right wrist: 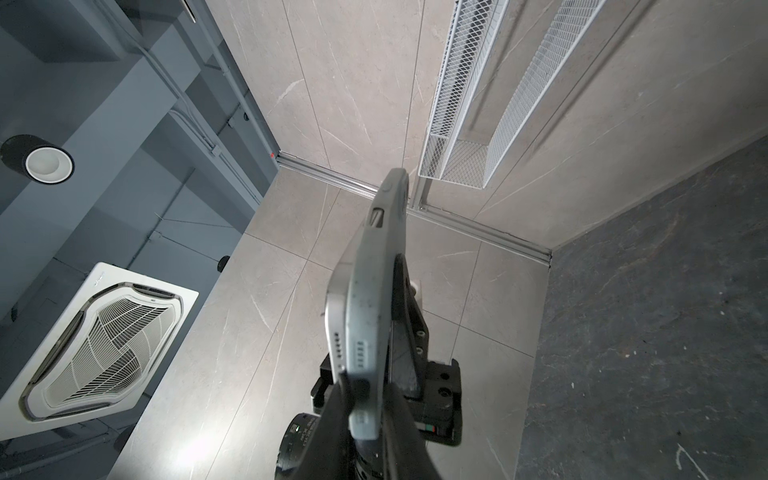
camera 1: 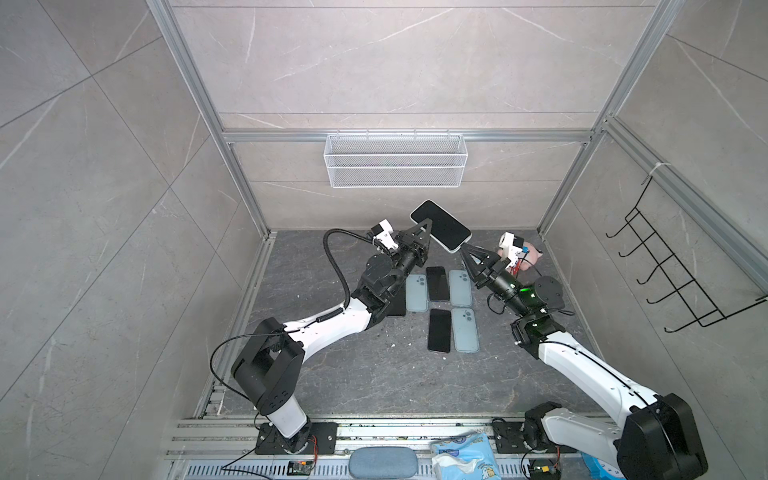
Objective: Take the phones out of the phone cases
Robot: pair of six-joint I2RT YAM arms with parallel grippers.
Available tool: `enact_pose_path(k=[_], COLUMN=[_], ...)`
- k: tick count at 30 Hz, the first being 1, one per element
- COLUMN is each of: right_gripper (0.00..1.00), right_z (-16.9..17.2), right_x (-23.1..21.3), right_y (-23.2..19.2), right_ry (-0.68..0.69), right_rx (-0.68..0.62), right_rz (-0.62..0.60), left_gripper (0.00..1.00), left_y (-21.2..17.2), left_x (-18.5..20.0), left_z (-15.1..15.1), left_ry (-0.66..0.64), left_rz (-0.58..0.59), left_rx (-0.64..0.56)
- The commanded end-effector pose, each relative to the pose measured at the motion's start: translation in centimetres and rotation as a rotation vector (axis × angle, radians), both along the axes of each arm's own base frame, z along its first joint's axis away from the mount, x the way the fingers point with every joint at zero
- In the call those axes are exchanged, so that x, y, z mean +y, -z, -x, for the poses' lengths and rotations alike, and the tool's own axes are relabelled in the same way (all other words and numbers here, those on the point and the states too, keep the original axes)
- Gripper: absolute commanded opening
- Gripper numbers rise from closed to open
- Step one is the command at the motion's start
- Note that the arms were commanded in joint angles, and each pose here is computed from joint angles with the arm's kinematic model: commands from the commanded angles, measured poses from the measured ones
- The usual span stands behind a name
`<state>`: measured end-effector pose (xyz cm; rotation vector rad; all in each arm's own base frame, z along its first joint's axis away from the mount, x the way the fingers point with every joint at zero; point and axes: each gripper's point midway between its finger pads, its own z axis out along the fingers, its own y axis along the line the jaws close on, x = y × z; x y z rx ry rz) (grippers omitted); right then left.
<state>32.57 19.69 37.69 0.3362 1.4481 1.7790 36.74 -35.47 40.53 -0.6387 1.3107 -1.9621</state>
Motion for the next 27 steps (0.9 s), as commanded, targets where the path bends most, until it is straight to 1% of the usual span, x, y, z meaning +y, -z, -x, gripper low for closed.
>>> enact_pose_path(k=[1,21,27], right_gripper=[0.18,0.18,0.17], right_z=[-0.6,-0.5,-0.7], right_x=[2.1,2.7,2.7], right_y=[6.6,8.4,9.6], right_ry=[-0.062,-0.070,-0.063], right_rx=[0.188,0.232,0.273], right_rz=[0.100,0.114,0.139], left_gripper=[0.00,0.00,0.00], left_y=[-9.0,-9.1,-9.5], left_x=[1.1,1.1,1.3], left_z=[5.6,5.7,6.0], left_ry=[0.131,0.130,0.130], left_rz=[0.230,0.231,0.230], left_rx=[-0.244,-0.249,-0.258])
